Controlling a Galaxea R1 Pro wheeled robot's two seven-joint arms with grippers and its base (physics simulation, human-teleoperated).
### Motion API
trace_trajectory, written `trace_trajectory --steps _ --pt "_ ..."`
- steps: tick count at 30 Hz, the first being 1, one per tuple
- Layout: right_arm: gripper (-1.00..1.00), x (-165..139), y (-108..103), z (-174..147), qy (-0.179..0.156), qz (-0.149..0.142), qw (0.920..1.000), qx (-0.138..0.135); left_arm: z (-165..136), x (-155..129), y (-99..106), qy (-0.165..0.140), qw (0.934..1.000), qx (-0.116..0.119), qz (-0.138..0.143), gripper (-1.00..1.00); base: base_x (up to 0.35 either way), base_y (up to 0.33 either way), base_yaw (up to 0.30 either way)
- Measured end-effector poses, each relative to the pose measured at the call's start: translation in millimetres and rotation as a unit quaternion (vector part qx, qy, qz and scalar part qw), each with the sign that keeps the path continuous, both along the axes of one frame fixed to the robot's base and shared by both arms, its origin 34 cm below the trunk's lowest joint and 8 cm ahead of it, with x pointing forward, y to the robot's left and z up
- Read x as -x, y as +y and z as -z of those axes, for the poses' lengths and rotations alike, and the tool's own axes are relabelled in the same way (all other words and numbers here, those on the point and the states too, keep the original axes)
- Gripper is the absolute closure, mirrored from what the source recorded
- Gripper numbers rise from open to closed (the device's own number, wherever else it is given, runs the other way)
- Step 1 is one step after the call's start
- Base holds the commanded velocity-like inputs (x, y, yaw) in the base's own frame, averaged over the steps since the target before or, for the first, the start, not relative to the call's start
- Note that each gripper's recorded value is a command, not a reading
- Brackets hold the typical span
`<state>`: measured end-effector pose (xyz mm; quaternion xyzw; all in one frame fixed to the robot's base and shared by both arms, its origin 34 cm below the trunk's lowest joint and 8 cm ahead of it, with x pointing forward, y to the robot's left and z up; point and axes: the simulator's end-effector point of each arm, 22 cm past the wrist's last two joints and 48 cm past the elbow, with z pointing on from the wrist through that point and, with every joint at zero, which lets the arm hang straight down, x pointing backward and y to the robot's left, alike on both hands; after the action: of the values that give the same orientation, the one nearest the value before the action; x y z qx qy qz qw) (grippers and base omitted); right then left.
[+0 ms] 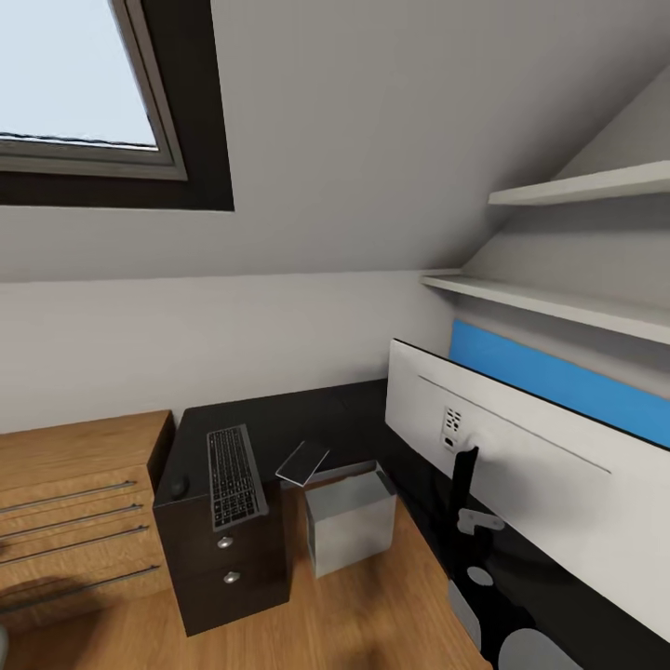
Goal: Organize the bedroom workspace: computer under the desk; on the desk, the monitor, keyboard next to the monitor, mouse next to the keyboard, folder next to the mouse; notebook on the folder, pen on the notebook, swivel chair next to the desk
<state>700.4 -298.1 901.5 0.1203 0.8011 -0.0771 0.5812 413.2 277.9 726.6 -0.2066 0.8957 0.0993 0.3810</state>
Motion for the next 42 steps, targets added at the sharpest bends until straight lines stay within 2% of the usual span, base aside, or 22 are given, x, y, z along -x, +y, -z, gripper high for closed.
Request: trace_trajectory --steps 31,42 --pt "-1.00 -8.1 -0.3 30.6 -0.002 0.000 1.0000 0.000 31.0 -8.5 -0.1 -0.001 1.0000 0.000 0.000 -1.00 0.000 0.000 0.000" --pt "-1.00 -8.3 0.1 28.5 -0.003 0.000 1.0000 0.000 29.7 -9.6 0.8 -0.003 1.0000 -0.001 0.001 -1.00 0.000 0.000 -0.114"
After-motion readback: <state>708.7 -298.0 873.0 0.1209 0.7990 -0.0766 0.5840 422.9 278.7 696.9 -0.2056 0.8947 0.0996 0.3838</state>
